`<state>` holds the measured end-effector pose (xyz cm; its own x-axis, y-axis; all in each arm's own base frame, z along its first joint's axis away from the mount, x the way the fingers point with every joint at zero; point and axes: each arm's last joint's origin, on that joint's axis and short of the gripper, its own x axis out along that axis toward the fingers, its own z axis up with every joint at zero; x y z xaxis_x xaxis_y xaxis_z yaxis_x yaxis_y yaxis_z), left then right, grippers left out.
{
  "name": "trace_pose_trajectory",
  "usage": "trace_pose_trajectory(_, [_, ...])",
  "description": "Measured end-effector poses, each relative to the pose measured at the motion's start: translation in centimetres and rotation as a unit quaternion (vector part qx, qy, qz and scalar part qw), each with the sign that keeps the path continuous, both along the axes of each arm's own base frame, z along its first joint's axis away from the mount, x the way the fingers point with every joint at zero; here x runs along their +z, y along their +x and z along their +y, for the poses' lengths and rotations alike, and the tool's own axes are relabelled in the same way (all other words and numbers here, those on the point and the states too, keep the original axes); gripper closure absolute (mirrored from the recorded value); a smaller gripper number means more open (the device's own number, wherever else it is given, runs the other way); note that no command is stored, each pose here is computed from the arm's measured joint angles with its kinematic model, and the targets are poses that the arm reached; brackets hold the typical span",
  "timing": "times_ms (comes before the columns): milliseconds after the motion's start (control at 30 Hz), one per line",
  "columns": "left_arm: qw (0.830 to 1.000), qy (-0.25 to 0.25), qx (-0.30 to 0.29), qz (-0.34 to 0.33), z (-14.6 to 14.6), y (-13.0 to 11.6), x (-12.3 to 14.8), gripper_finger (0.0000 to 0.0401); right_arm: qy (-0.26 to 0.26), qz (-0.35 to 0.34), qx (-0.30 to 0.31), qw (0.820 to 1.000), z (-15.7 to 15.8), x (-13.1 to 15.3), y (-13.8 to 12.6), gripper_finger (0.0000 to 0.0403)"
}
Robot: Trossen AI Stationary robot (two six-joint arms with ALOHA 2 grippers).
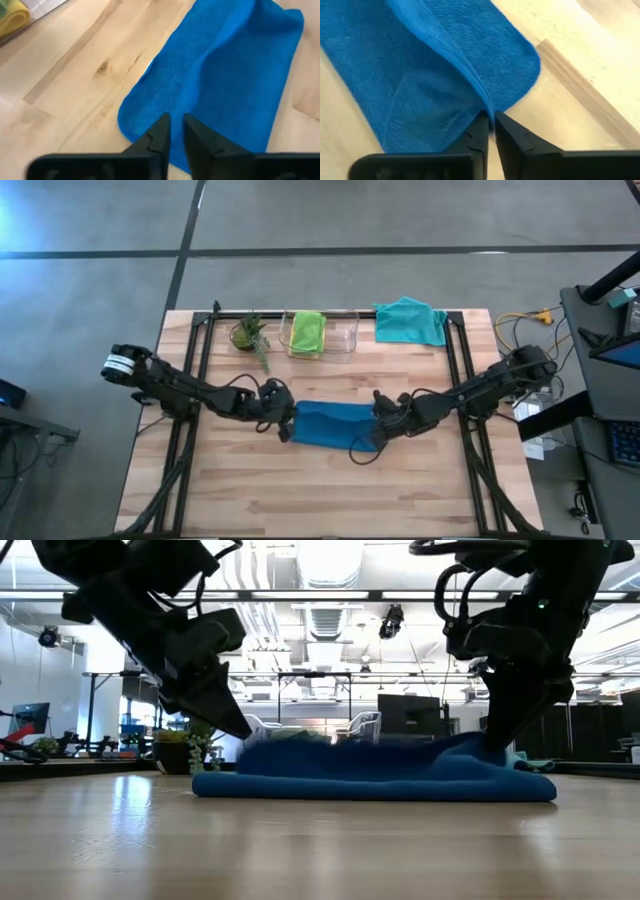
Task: Fold microfiber towels
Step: Fold the bottom blue towel
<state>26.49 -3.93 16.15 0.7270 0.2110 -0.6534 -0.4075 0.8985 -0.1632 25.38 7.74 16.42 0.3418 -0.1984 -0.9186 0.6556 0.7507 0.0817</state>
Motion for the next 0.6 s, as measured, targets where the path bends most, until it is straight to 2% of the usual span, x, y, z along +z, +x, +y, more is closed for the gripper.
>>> trace_pose_trajectory(300, [1.000,-0.005,0.026,-0.010,1.4,0.0,0.5,0.0239,-0.017,0.012,-0.018,1.000,-0.8,1.2,-1.2,0.0299])
trace_pose_trajectory(433, [0.999,-0.048,-0.014,-0.013,1.3,0.1,0.9,0.0207,-0.007,-0.066,0.008,0.998,0.0,3.2,-1.2,0.0276])
trace_pose_trajectory(500, [0.996,-0.070,-0.050,-0.004,1.0,0.2,0.5,0.0205,0.003,-0.125,0.056,0.991,1.1,3.9,-0.9,0.0272])
trace_pose_trajectory(600, [0.993,-0.065,-0.091,0.026,0.3,0.3,-0.6,0.0214,0.013,-0.177,0.102,0.979,2.7,4.1,-0.8,0.0274])
